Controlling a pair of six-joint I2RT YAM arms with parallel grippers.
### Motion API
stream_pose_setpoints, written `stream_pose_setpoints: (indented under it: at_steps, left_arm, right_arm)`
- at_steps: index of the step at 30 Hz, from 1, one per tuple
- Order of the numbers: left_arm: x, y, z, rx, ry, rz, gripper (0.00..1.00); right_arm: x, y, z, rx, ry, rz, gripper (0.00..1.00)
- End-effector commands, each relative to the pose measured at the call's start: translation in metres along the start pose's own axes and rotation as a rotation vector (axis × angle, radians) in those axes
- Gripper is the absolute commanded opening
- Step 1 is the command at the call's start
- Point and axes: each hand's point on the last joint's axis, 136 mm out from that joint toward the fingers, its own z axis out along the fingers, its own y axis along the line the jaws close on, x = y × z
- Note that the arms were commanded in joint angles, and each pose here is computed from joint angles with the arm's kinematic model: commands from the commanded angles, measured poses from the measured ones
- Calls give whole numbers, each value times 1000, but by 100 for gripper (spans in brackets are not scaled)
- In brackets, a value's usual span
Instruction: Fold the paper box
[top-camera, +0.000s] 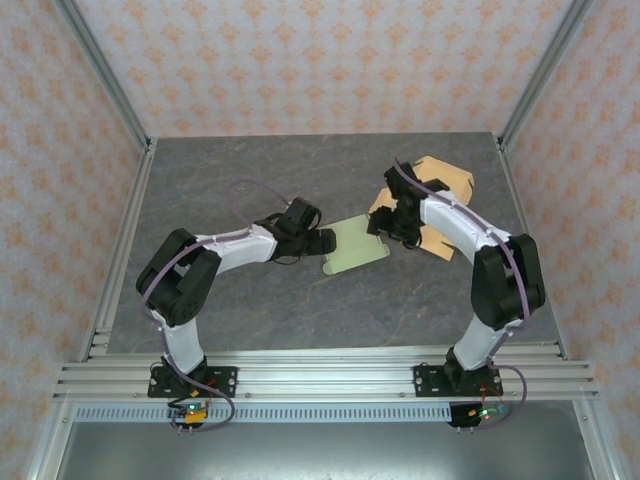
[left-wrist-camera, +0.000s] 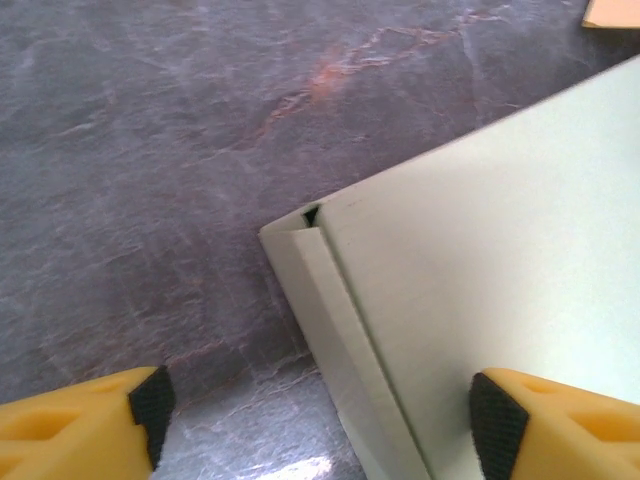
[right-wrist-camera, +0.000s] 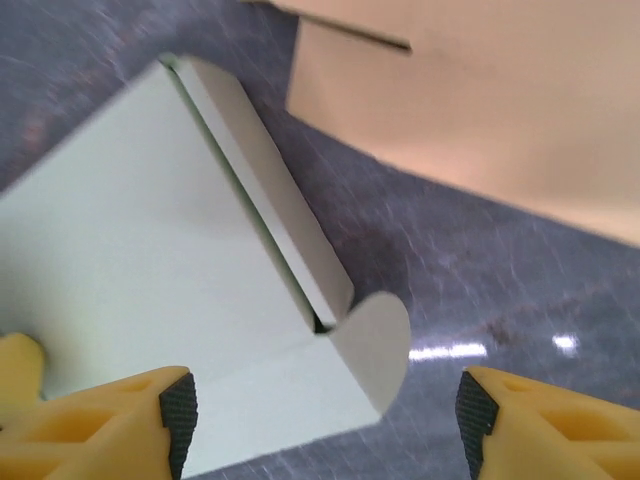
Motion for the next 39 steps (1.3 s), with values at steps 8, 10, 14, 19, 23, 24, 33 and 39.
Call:
stream_pose_setpoints:
  at_steps: [8,10,14,19,23,24,33,39]
  left_arm:
    - [28,2,16,239,116,-19,61]
    - [28,5,16,302,113,-49,60]
    - [31,7,13,397,108,-72,58]
    - [35,9,18,500,131,-128,56]
    - [36,10,20,543,140,-157,52]
    - [37,11,21,543,142,-162,51]
    - [31,9,11,654,125,-226,42]
    - [36,12,16,657,140,-237,39]
  right_arm:
    - [-15,7,35,-332,87,67,74]
    - [-11,7,38,-398,134,97,74]
    - [-4,17,37,-502,170,97,76]
    - [-2,26,45,-602,166,110,76]
    - [3,19,56,-591,164,150,77]
    - [4,16,59,-573,160,157,78]
    - [12,22,58,-651,165,182,81]
    - [8,25,58,-702,111,162,82]
